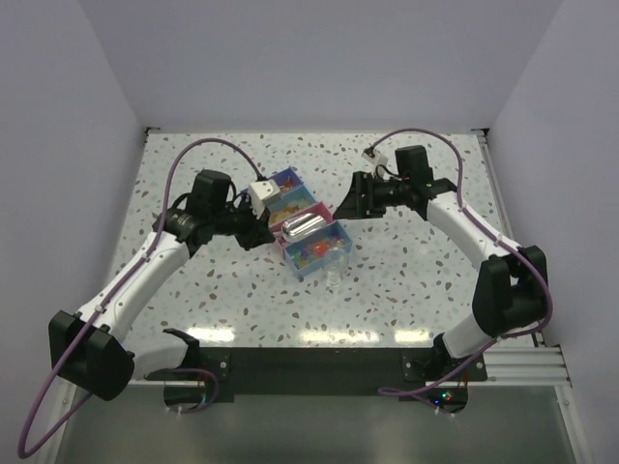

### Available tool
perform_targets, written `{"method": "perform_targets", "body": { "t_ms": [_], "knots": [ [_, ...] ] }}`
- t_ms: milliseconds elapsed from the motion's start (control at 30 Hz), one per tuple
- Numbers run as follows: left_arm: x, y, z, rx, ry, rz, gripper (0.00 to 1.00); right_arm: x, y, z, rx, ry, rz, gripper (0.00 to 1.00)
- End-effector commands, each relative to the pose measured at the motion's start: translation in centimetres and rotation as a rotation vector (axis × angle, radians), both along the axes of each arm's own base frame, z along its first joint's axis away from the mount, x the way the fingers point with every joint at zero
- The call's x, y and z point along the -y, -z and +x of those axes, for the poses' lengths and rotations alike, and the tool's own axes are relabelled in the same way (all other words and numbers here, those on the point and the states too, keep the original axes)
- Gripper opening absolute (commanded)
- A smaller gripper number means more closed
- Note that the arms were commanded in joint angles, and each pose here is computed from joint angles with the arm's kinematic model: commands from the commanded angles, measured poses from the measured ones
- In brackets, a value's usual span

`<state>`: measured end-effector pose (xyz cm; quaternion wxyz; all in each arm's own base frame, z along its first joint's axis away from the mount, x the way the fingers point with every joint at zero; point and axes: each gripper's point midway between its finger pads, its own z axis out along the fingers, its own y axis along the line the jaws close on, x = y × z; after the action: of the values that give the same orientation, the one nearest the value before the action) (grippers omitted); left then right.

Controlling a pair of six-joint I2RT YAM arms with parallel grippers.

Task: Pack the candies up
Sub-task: Adjust the spatula, then scoop the fake candies from the storage box.

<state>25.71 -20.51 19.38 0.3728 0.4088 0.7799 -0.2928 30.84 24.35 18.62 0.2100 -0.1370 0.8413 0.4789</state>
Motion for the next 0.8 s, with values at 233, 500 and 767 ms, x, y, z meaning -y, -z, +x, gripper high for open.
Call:
{"method": "perform_targets", "body": {
  "t_ms": [233,500,767],
  "knots": [
    [-0.4,1.7,-1.3,-0.065,-0.035,0.315,0.00,3.6,2.4,2.0,0.115,0.130,-0.474,0.72],
    [-0.6,2.1,-0.7,-0.039,0.003,0.451,0.00,5.1,4.8,2.9,0.115,0.230,-0.624,0.68],
    [0.7,2.0,-0.3,-0.016,0.055,0.574,0.00,5.5,5.3,3.4,0.128,0.258,-0.684,0.66]
  ]
}}
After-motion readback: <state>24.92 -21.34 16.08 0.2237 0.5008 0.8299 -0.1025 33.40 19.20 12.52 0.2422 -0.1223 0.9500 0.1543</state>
